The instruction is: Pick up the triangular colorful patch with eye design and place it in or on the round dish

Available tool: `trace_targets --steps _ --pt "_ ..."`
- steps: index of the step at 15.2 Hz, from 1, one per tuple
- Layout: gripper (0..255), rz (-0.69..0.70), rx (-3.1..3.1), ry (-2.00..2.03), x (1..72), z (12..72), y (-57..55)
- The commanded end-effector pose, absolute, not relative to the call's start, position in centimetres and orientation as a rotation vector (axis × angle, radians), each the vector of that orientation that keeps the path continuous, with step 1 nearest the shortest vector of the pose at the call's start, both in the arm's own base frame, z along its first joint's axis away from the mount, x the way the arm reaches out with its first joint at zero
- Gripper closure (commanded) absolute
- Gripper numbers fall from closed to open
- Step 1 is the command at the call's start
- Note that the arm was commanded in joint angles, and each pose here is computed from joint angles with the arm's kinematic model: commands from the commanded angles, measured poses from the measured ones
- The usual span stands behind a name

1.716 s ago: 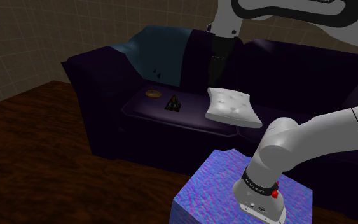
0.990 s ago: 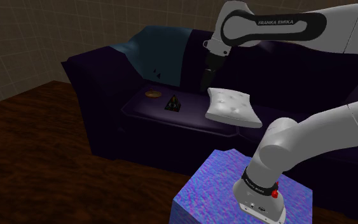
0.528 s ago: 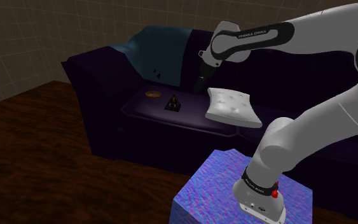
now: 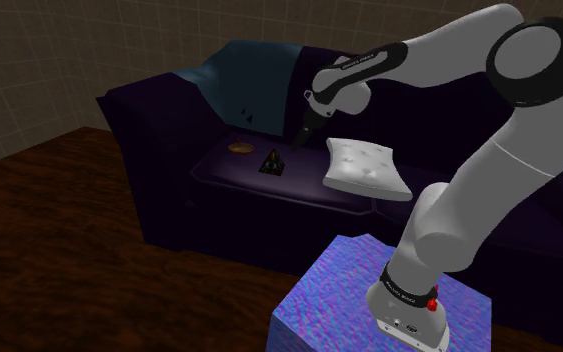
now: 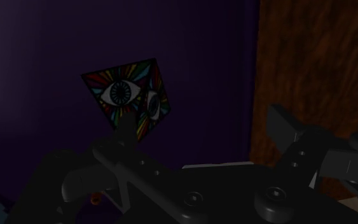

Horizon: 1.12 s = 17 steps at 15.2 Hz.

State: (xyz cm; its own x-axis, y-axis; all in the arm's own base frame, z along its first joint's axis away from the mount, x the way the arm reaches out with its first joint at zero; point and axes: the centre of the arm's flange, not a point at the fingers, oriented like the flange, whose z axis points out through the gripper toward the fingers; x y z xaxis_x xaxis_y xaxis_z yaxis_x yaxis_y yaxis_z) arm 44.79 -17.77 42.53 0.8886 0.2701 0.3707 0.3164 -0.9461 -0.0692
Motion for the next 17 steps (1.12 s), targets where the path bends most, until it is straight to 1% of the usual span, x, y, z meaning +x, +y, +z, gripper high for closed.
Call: trace_targets --steps 1,8,17 --pt "0 -0.598 -2.909 -0.47 46.3 40.9 -19.2" --pt "0 -0.757 -2.828 -0.514 52.5 36.0 -23.4" --pt "0 -0.764 -2.824 -0.516 54.7 32.4 -22.5"
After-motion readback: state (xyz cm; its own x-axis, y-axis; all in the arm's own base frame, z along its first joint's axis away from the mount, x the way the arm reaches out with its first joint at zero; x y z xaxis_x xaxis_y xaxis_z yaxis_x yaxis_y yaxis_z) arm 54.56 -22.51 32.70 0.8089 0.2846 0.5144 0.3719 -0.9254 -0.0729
